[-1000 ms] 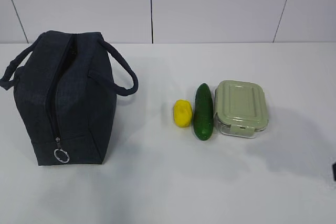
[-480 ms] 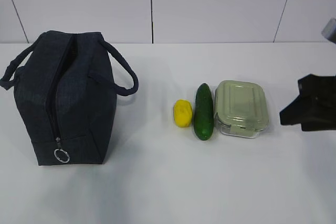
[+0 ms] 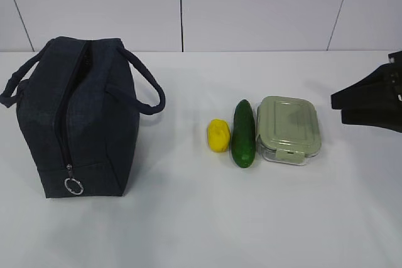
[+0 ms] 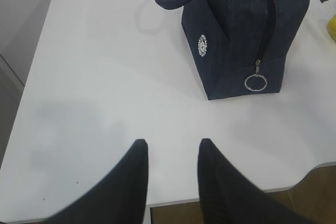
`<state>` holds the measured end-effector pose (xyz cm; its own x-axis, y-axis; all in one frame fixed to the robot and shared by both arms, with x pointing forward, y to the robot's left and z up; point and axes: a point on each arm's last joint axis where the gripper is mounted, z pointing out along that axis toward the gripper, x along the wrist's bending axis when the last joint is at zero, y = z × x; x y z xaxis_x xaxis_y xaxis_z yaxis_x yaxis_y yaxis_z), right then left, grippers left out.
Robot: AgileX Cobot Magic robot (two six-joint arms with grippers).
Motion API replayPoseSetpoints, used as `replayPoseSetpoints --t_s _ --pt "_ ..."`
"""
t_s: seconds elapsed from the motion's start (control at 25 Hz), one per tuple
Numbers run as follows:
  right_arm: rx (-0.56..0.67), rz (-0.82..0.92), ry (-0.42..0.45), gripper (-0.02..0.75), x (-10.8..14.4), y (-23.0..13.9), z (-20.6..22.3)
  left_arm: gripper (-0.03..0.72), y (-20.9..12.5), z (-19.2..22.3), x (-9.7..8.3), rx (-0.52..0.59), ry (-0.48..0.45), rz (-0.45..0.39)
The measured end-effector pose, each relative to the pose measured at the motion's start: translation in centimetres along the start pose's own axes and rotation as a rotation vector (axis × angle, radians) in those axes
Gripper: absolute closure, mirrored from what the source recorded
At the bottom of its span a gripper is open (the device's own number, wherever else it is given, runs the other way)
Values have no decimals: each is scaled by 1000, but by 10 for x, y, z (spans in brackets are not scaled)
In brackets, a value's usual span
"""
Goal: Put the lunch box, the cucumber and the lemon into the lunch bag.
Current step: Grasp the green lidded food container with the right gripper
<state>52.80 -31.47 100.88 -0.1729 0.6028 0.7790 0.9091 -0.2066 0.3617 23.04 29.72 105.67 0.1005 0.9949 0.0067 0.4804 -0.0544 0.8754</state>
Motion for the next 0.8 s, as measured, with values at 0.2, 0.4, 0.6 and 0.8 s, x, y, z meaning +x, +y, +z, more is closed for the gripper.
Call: replayPoseSetpoints --t_s 0.2,0.4,0.6,0.8 --pt "-28 74 6 370 -36 4 1 454 0 0 0 0 0 0" --pt "-23 82 7 370 -42 3 3 454 0 0 0 0 0 0" --pt "-29 85 11 370 -41 4 2 454 0 0 0 0 0 0" --pt "-34 120 13 370 -41 5 2 454 0 0 0 0 0 0"
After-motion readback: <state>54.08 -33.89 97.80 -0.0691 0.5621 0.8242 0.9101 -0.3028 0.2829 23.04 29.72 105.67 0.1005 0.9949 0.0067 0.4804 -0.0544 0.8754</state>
